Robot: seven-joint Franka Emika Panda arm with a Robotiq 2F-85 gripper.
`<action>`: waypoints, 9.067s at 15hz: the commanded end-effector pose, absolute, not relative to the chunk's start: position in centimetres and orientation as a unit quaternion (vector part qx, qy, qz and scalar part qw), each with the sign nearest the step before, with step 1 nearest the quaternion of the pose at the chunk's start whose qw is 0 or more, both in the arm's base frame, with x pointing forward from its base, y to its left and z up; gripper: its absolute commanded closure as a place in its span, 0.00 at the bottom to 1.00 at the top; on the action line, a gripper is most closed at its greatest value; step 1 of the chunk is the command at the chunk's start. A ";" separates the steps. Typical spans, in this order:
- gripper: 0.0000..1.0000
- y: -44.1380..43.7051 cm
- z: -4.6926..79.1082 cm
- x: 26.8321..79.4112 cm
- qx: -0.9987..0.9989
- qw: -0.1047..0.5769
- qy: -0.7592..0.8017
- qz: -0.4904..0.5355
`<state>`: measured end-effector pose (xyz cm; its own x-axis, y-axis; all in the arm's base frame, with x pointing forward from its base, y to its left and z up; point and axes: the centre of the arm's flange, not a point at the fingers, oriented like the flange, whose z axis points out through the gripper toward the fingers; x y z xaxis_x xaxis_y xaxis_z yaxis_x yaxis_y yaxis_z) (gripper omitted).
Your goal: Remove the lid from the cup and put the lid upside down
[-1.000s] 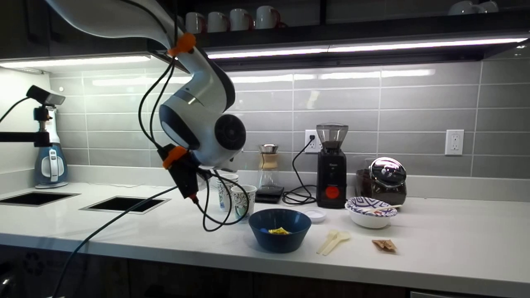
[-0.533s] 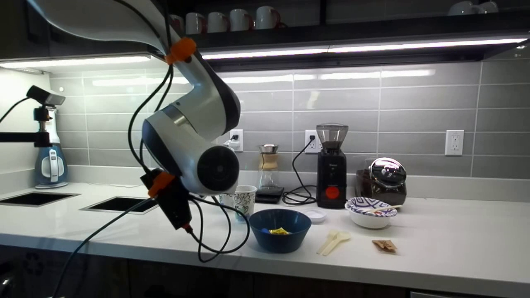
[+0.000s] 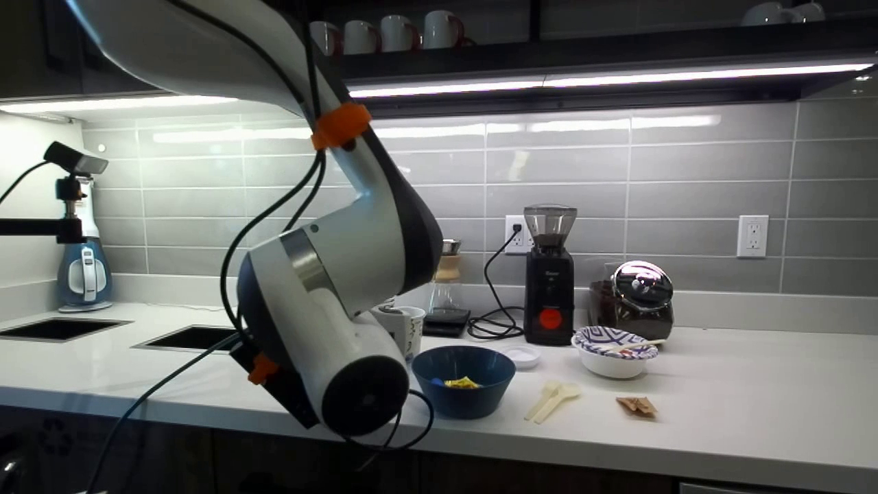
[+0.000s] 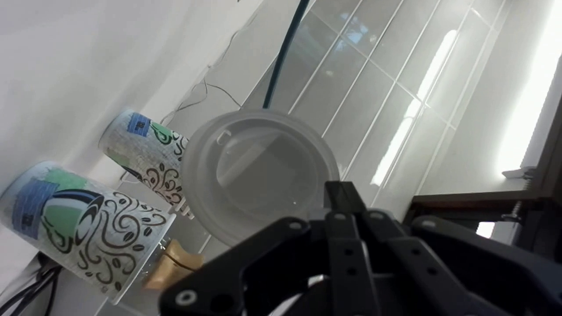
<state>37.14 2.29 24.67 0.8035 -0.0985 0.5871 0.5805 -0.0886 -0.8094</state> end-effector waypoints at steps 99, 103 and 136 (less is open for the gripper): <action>0.00 5.5 16.5 45.7 -0.843 0.473 0.223 -0.130; 0.00 7.8 17.4 46.1 -0.871 0.405 0.245 -0.130; 0.00 15.8 24.5 44.9 -0.993 -0.012 0.107 0.038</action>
